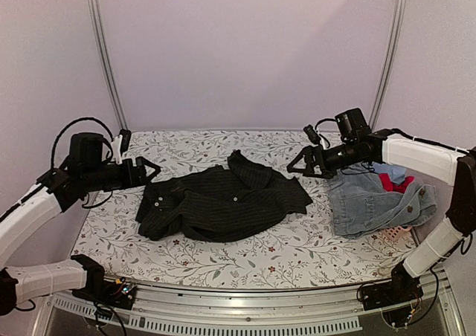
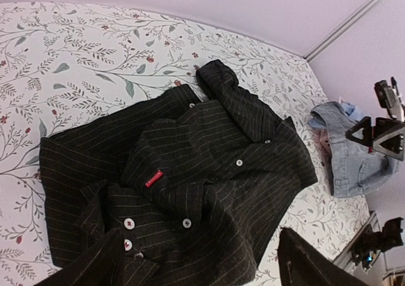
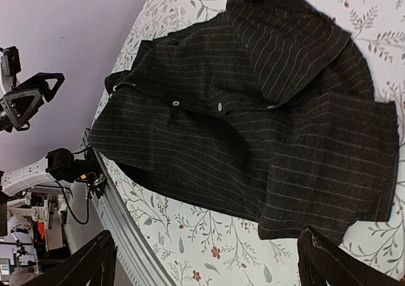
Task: Fold and stack the mixed laundry pile
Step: Place the crumpled shirt at the center of the board, then move the crumpled shirt to the center of the board.
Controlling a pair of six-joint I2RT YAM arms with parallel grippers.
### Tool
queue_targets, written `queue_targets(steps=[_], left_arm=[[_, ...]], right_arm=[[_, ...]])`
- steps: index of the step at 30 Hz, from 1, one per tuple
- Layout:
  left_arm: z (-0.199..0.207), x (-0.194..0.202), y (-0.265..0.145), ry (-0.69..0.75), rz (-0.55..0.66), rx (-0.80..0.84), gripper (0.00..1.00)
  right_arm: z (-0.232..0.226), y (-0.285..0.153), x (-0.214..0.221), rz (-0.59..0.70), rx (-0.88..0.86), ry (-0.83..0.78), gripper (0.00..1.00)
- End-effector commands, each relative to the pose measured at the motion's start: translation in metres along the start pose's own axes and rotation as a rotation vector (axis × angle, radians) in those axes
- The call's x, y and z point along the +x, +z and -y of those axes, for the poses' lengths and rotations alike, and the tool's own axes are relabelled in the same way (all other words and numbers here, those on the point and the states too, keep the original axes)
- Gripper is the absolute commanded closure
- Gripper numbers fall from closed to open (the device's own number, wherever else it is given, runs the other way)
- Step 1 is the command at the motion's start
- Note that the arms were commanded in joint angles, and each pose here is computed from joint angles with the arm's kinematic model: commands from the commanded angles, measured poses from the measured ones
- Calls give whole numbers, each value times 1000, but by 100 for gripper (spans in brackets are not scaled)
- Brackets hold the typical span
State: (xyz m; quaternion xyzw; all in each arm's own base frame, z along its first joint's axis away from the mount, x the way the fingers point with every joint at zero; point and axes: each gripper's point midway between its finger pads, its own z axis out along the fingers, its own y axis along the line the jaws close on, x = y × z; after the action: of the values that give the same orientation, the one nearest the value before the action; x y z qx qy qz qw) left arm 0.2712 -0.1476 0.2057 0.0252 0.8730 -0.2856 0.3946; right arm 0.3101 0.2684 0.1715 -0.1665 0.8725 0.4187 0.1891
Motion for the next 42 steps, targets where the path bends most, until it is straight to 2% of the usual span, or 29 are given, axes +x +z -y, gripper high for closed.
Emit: queue_targets(steps=[1, 5, 8, 11, 12, 15, 16, 19, 20, 27, 29, 32, 34, 38, 42], left_arm=[[-36, 12, 28, -104, -101, -129, 21], [-58, 39, 64, -160, -276, -200, 28], [-74, 41, 78, -155, -305, -269, 28], [-84, 51, 95, -167, -375, -290, 28], [-90, 56, 101, -173, -407, -303, 32], [-110, 67, 119, -180, -469, -350, 50], [-116, 66, 125, -192, -473, -350, 59], [-140, 47, 141, -235, -439, -350, 96], [-150, 39, 147, -253, -424, -350, 100], [-199, -41, 170, -323, -266, -371, 100], [-201, -59, 169, -303, -230, -363, 100], [-179, -88, 157, -254, -154, -258, 99], [-162, -100, 143, -208, -124, -208, 86], [-136, -92, 111, -161, -114, -152, 47], [-121, -58, 99, -190, -174, -103, 38]], right_arm=[[6, -14, -50, 73, 86, -129, 7], [24, 35, -64, -36, 26, -77, 17], [33, 68, -60, -107, 11, -85, 18], [48, 96, -37, -198, -17, -43, 18], [54, 103, -27, -226, -15, -29, 18], [77, 117, -1, -279, 11, 19, 19], [85, 120, 6, -293, 30, 35, 19], [112, 128, 13, -307, 88, 84, 22], [119, 128, 10, -295, 99, 110, 23], [169, 105, -45, -148, 203, 238, 23], [175, 97, -61, -115, 200, 259, 23], [162, 84, -79, -83, 174, 231, 23], [148, 76, -81, -81, 137, 194, 23], [115, 52, -73, -67, 81, 137, 23], [108, 43, -52, -109, 83, 126, 22]])
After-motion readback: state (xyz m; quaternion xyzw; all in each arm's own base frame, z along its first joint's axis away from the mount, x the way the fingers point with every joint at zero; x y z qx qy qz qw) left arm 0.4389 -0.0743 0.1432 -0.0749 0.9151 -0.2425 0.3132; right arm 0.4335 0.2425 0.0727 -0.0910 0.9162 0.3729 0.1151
